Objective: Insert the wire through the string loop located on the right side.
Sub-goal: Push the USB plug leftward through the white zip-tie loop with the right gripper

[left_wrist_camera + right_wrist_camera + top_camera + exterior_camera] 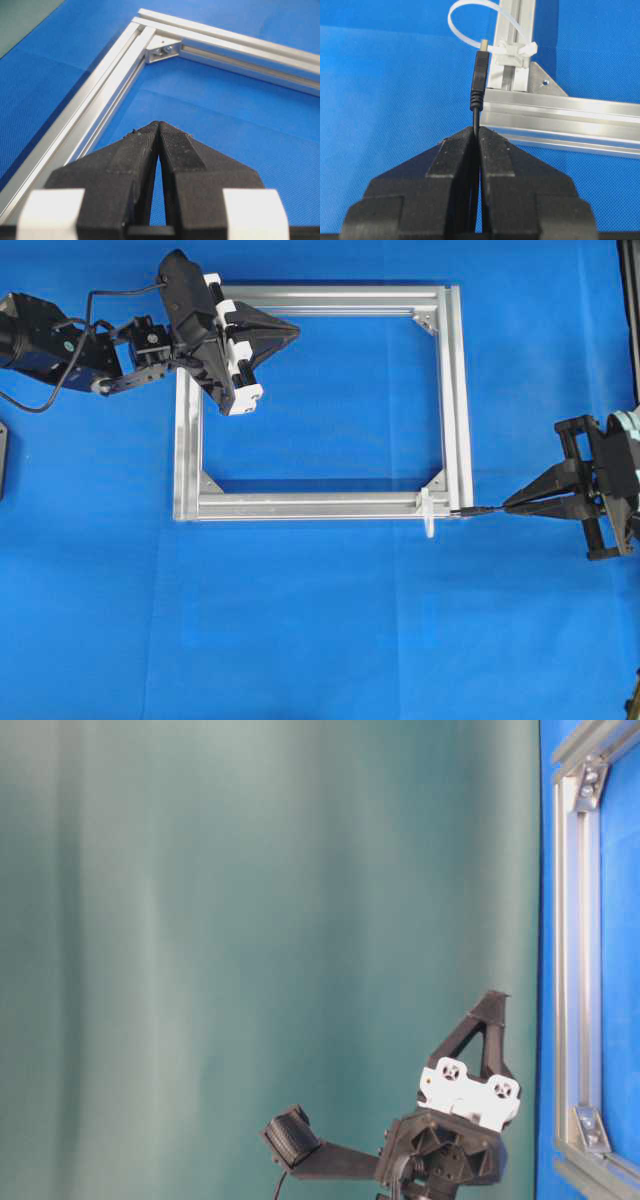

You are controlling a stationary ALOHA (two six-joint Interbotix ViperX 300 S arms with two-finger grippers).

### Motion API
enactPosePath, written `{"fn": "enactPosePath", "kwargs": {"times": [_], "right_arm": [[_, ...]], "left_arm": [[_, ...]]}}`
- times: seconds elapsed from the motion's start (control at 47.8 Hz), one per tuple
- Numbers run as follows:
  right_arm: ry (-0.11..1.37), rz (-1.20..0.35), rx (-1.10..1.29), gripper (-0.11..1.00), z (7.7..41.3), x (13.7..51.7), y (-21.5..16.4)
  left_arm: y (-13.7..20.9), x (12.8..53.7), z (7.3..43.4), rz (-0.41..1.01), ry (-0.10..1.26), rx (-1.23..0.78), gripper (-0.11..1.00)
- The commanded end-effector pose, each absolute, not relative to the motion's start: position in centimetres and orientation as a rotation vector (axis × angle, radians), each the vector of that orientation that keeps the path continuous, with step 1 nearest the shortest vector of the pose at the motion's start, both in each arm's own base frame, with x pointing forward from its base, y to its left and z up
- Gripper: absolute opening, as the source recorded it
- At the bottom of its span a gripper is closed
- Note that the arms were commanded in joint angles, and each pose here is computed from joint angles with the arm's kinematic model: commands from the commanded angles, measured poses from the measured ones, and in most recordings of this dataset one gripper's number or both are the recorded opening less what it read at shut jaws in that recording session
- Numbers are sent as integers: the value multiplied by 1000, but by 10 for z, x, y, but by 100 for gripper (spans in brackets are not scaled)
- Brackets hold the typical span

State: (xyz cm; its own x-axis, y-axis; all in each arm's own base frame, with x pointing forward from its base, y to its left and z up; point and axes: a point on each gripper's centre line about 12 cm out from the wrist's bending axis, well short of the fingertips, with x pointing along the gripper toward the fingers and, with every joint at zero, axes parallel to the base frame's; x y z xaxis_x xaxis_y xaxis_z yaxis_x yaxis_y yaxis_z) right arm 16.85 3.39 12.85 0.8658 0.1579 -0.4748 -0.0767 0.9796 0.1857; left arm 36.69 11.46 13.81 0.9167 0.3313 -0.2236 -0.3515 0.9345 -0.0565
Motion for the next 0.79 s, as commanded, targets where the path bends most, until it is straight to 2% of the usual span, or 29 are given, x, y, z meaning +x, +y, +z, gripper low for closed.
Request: {"fn": "enactPosePath", "kwargs": {"times": [0.0,0.774], "right_arm": [[494,120,167,-4,132,172,34],[494,120,167,-4,132,172,34]], "left_arm": [[115,369,154,350,163,-88,0],[116,370,156,351,158,-87,0]]}}
